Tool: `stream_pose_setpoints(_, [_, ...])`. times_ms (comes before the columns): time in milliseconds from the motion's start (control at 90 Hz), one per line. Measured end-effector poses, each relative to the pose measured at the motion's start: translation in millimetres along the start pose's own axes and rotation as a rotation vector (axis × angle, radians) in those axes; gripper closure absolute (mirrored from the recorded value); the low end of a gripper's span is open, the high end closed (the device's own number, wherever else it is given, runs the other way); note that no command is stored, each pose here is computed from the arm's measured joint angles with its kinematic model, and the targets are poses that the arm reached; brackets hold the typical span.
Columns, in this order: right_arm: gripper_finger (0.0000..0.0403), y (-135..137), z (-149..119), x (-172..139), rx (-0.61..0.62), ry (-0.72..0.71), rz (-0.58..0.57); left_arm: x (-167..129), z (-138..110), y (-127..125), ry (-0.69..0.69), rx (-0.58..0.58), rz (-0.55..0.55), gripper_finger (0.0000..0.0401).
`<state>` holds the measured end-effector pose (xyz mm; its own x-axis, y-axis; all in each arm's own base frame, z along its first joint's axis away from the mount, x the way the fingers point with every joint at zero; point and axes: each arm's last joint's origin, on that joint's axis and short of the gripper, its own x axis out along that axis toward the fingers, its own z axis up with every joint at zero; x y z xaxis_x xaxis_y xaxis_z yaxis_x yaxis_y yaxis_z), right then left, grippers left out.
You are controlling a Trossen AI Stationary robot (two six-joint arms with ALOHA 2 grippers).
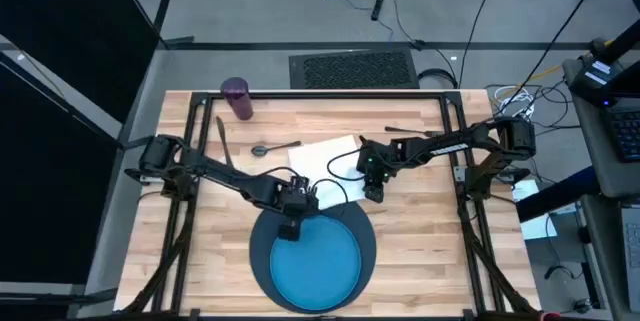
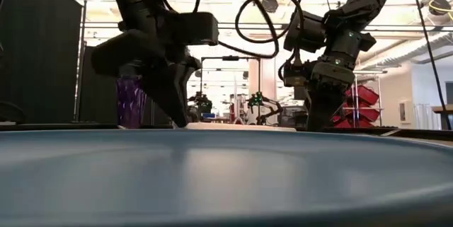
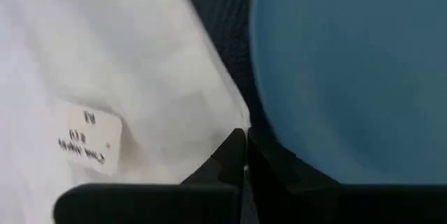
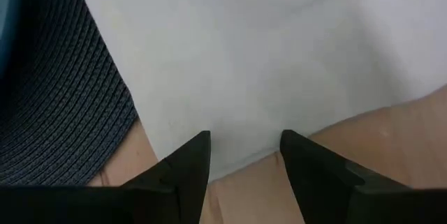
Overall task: Set table place
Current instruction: Fold the white napkin
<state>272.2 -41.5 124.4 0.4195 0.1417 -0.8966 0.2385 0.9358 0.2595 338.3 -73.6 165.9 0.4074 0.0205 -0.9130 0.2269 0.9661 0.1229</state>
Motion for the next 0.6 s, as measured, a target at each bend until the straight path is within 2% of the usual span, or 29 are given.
stream_pose_setpoints(122, [0.0236, 0.0, -0.1, 0.0, 0.000, 0.000, 0.000, -0.3, 1.3, -1.1, -0.013, 0.028, -0.002, 0.0386])
stream_pose_setpoints(300, [0.0236, 0.0, -0.1, 0.1, 0.000, 0.001, 0.001, -0.3, 1.0, -0.7, -0.010, -0.002, 0.004, 0.0337])
stream_pose_setpoints(444, [0.0236, -0.1, -0.3, 0.2, 0.000, 0.001, 0.001, -0.4, -0.3, 1.5, 0.003, -0.064, 0.066, 0.0306])
stream_pose_setpoints(600, [0.0236, 0.0, -0.4, 0.3, 0.000, 0.002, 0.001, -0.7, -4.8, 4.0, 0.050, -0.060, 0.139, 0.0299])
